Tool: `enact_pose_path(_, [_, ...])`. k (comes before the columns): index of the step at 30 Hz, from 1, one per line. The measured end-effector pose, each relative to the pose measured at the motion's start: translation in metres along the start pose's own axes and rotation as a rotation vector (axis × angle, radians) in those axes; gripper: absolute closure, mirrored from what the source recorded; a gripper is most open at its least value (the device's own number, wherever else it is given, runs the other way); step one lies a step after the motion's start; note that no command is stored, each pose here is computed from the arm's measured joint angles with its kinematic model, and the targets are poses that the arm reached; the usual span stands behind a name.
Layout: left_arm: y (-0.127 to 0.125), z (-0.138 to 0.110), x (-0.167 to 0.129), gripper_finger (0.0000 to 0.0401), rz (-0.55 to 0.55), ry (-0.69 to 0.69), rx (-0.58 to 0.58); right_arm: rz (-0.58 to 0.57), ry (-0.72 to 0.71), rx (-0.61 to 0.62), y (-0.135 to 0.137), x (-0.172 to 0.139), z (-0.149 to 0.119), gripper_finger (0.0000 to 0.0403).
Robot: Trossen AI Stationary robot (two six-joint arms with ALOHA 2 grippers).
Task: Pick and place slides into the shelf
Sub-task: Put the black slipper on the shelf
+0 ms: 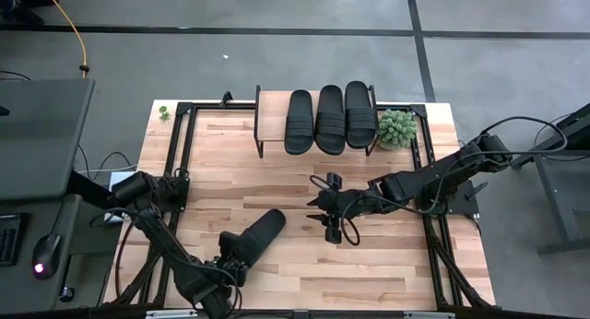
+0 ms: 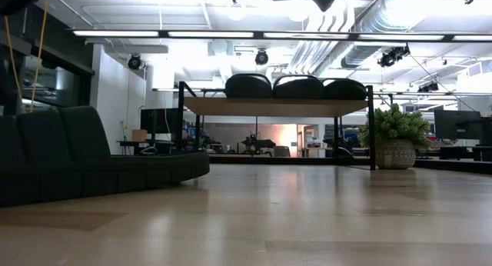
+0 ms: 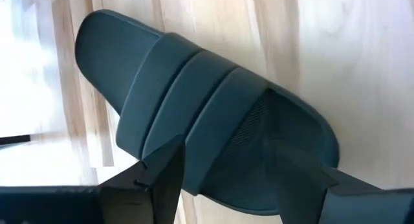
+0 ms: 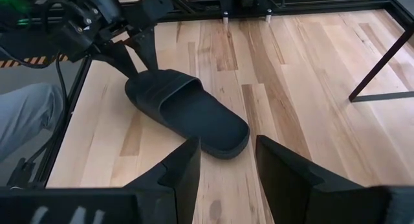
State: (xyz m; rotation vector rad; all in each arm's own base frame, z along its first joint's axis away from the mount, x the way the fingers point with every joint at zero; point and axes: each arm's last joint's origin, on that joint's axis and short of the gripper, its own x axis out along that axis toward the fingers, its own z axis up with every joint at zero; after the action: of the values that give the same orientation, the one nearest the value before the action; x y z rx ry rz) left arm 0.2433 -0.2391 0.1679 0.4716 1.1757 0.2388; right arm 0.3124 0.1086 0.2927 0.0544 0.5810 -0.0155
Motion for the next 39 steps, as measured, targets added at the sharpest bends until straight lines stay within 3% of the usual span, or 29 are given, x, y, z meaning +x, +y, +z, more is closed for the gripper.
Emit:
enact_pose_path(9, [-0.007,-0.005,0.015,0.0217,0.081,0.04,0.062,0.0,-0.001,0.0,0.0,0.0,0.0,0.0261])
enact_pose_path(18, [-0.006,-0.004,0.018,0.0223,0.197,-0.036,0.082,0.0,0.0,0.0,0.0,0.0,0.0,0.0261])
enact_pose_path(27, [-0.003,0.001,0.022,0.0224,0.217,-0.056,0.056,0.0,0.0,0.0,0.0,0.0,0.0,0.0261])
enact_pose_path(39, [-0.003,0.01,0.063,0.0224,0.267,0.011,0.076,0.015,0.004,0.0,0.0,0.0,0.0,0.0261])
